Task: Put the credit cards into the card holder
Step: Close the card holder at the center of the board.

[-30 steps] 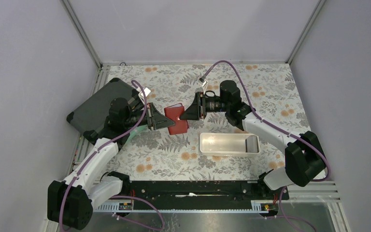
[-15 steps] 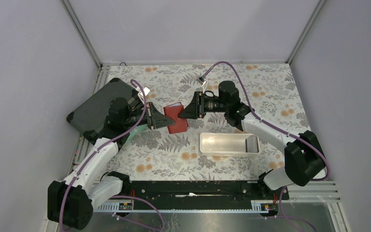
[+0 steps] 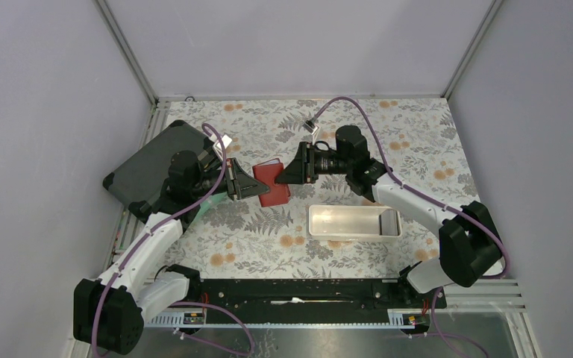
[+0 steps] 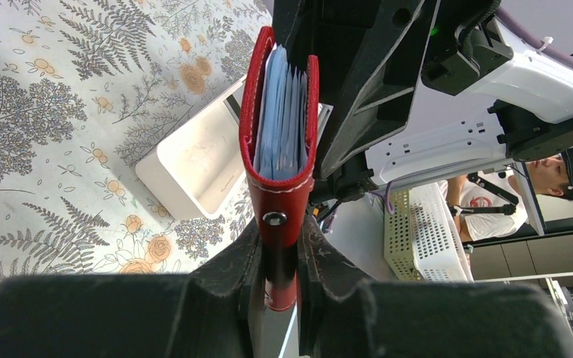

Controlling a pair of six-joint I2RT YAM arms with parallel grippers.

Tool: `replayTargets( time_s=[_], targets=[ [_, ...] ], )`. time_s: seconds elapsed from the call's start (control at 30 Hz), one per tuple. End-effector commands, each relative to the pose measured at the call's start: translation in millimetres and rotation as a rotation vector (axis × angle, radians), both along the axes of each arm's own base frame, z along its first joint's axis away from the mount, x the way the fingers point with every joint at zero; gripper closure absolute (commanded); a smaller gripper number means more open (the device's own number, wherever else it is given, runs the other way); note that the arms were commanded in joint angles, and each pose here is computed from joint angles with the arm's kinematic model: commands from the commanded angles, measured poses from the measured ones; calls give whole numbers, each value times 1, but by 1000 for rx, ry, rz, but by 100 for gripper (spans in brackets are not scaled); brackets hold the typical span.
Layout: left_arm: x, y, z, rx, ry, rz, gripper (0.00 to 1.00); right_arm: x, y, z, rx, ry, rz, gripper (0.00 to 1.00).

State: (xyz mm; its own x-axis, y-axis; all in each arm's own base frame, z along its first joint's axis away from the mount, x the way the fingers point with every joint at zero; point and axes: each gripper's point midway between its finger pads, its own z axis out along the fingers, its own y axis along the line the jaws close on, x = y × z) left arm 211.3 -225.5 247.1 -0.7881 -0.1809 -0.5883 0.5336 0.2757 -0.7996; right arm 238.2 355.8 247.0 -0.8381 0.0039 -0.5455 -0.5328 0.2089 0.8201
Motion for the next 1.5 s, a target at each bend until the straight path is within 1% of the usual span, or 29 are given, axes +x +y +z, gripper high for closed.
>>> replayTargets(
  time_s=[0.0, 0.3, 0.53, 0.57, 0.63, 0.73, 0.83, 1.0, 1.1, 1.2, 1.4, 1.47],
  targets=[
    [4, -2, 31, -29, -130, -4, 100, -12, 9, 5, 20, 10, 58, 55],
    [5, -1, 32, -31, -133, 1, 100, -24, 13, 6, 36, -2, 98, 57],
    [4, -1, 32, -31, -135, 2, 100, -20, 9, 16, 64, -27, 33, 55],
    [5, -1, 32, -30, -135, 6, 100, -18, 8, 20, 70, -39, 11, 53],
    [7, 0, 30, -21, -127, 21, 100, -11, 5, 28, 79, -70, -41, 42],
    [12, 1, 23, -10, -98, 53, 100, 1, 0, 30, 63, -98, -111, 31],
    [22, 8, -6, 31, 7, 169, 100, 12, -7, 18, -14, -146, -177, 27],
    [23, 20, -64, 88, 191, 307, 100, 22, -19, -11, -163, -203, -233, 26],
    [16, 20, -93, 143, 240, 341, 100, 20, -17, -29, -220, -228, -225, 28],
    [12, 19, -116, 175, 283, 350, 100, 20, -14, -48, -253, -222, -224, 29],
    [13, 22, -148, 230, 335, 376, 100, 19, -9, -81, -337, -215, -216, 32],
    [13, 23, -160, 250, 363, 379, 100, 17, -5, -91, -387, -224, -214, 34]
  ],
)
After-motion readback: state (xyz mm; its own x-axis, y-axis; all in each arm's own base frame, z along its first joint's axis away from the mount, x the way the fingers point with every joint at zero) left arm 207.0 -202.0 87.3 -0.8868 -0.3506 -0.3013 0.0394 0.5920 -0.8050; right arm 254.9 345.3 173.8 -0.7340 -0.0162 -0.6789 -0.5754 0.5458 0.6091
